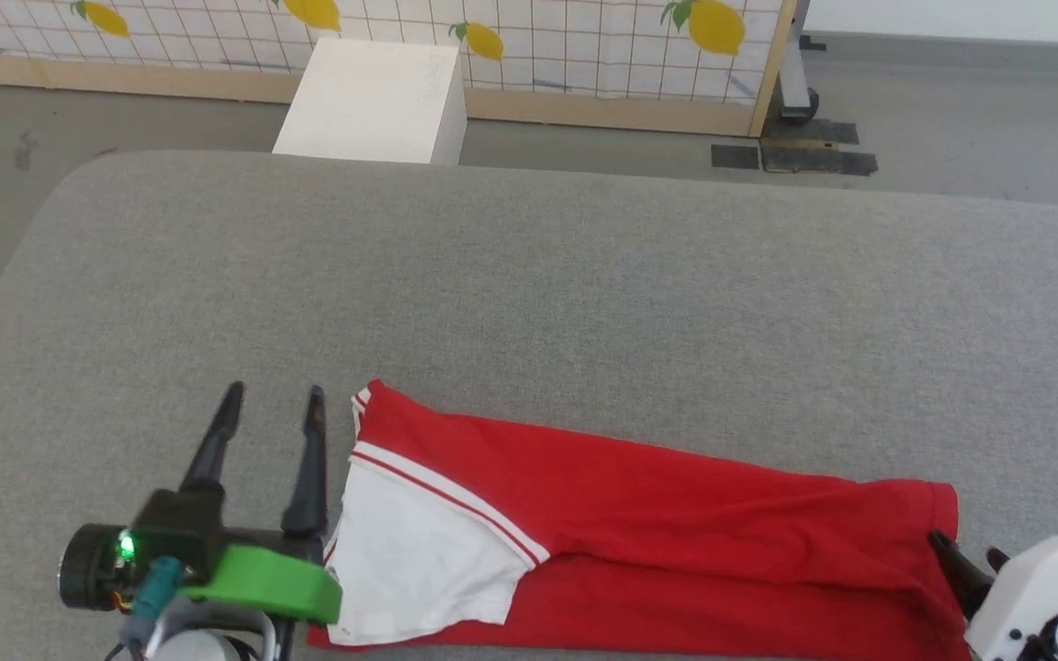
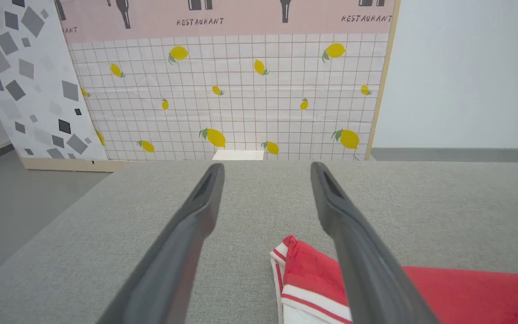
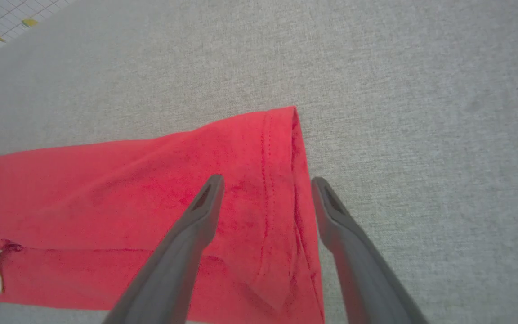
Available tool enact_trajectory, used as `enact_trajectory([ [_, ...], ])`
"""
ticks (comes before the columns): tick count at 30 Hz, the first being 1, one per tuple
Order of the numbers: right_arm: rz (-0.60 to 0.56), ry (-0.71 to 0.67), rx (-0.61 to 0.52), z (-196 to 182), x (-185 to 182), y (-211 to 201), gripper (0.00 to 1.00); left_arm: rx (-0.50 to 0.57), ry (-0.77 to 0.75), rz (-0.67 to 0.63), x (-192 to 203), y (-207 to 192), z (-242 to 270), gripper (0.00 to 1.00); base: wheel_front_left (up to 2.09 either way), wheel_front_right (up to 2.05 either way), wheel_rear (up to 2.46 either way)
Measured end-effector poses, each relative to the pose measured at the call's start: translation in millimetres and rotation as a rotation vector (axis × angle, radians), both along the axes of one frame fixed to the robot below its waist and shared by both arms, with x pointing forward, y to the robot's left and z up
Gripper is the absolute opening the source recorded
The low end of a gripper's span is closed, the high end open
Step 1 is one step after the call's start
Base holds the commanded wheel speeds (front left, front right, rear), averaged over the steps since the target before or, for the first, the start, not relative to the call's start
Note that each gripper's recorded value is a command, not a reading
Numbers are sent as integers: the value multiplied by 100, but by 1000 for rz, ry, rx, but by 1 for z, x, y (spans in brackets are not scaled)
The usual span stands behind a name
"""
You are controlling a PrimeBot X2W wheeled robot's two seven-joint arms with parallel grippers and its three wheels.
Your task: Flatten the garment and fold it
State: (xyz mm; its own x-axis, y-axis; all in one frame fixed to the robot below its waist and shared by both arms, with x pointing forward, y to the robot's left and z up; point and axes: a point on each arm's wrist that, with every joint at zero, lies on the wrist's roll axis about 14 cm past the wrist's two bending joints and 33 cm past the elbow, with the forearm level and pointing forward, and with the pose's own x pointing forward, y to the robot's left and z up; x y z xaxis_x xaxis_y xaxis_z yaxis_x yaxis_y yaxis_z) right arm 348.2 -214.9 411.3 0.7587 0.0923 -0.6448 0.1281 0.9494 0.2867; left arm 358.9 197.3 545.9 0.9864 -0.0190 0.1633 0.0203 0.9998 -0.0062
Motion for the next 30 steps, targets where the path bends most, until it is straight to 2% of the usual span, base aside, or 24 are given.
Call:
enact_trajectory([
  [3,-34,45,-26,-13,-6,-11,100,60,-8,-20,-4,-5,-2,100,0,0,0],
  [8,-40,136,-6,-38,-16,-10,100,57,7,-15,-7,-4,-9,100,0,0,0],
  [22,91,221,72,-56,-16,25,100,34,28,9,-3,9,-18,100,0,0,0],
  [23,94,222,77,-56,-15,26,38,31,29,12,-2,10,-18,100,0,0,0],
  [24,96,220,78,-56,-15,27,0,30,30,10,-2,9,-19,100,0,0,0],
  [30,116,193,114,-55,-15,48,0,30,26,15,-3,11,-18,100,0,0,0],
])
